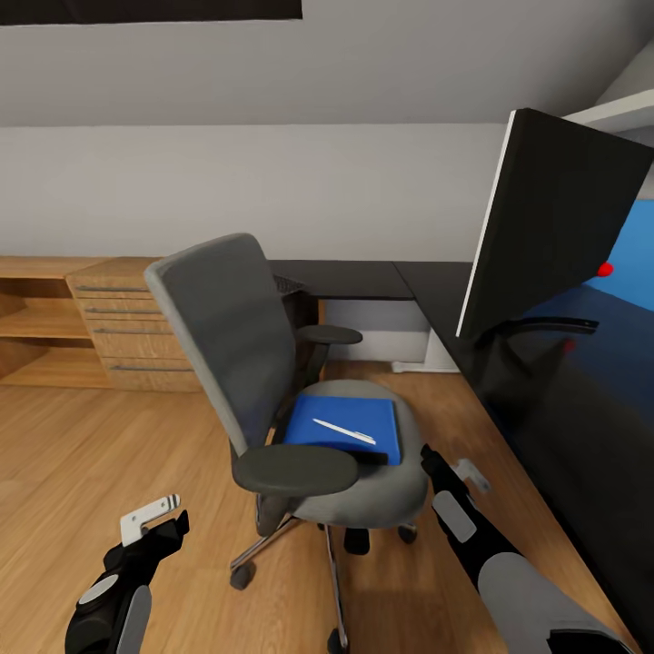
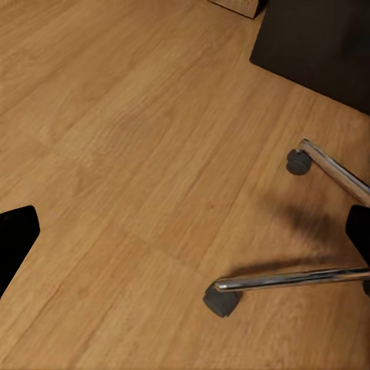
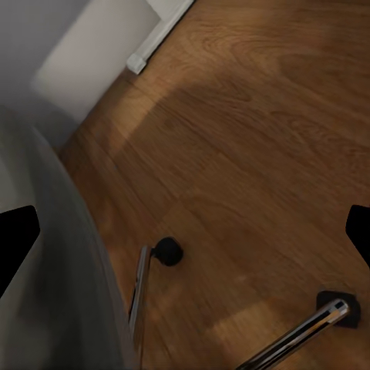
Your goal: In the bedroom, organize the workspace by keeping the computer under the desk, ensuring the monitor is on the desk, placing the keyboard on the desk next to the monitor, placing the mouse on the desk next to the keyboard, moving the folder from the swivel chair onto the desk next to the mouse, stacking the notebook on top of the folder with the pen on top of the notebook, and positioning the swivel chair next to the desk.
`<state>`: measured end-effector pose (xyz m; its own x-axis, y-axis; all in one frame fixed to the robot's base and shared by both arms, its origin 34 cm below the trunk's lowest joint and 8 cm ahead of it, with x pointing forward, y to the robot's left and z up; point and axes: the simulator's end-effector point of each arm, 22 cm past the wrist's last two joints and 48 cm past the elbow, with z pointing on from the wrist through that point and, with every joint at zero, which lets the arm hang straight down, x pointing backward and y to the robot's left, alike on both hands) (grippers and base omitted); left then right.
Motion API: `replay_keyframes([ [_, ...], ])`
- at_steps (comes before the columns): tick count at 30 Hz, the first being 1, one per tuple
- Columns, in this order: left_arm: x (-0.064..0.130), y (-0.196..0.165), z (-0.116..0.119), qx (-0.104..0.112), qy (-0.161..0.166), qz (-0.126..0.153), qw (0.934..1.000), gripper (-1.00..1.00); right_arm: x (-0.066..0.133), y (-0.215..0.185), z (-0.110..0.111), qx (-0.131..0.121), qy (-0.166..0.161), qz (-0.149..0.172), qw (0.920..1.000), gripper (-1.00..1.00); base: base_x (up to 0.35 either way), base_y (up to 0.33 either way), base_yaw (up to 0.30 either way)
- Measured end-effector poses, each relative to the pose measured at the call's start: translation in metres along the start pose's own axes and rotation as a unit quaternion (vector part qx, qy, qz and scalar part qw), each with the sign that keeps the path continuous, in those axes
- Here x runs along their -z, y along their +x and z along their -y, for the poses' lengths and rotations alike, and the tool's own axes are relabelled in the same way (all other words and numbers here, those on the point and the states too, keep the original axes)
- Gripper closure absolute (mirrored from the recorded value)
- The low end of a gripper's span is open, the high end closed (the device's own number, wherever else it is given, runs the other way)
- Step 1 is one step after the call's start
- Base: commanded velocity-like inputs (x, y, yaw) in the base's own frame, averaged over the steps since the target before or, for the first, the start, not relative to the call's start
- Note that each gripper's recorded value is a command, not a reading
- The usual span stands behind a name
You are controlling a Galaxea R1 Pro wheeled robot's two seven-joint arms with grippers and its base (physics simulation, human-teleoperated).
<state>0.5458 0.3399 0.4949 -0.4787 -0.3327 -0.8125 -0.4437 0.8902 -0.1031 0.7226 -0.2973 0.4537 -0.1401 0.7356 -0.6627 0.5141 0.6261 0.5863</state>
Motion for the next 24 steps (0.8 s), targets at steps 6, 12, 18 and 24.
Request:
replay_keyframes([
  [6,0.0000,-0.0001,0.0000,0.000,0.000,0.000,1.0000,-1.00,0.0004,0.0014,-0.0013,0.000,-0.001,-0.001,1.0000,-1.00,0.000,0.000,0.228],
  [12,0.0000,0.0005,0.0003,0.000,0.000,-0.001,1.0000,-1.00,0.0003,0.0005,-0.0008,-0.001,0.000,0.001,1.0000,-1.00,0.000,0.000,0.274],
  [18,0.0000,0.0008,0.0009,-0.001,0.001,-0.001,1.0000,-1.00,0.0003,-0.0011,0.0004,-0.004,0.002,0.005,1.0000,-1.00,0.000,0.000,0.277],
  [24,-0.0004,0.0026,0.0013,-0.001,0.001,-0.003,1.0000,-1.00,0.0004,-0.0044,0.0011,-0.007,0.003,0.013,0.9999,-1.00,0.000,0.000,0.277],
])
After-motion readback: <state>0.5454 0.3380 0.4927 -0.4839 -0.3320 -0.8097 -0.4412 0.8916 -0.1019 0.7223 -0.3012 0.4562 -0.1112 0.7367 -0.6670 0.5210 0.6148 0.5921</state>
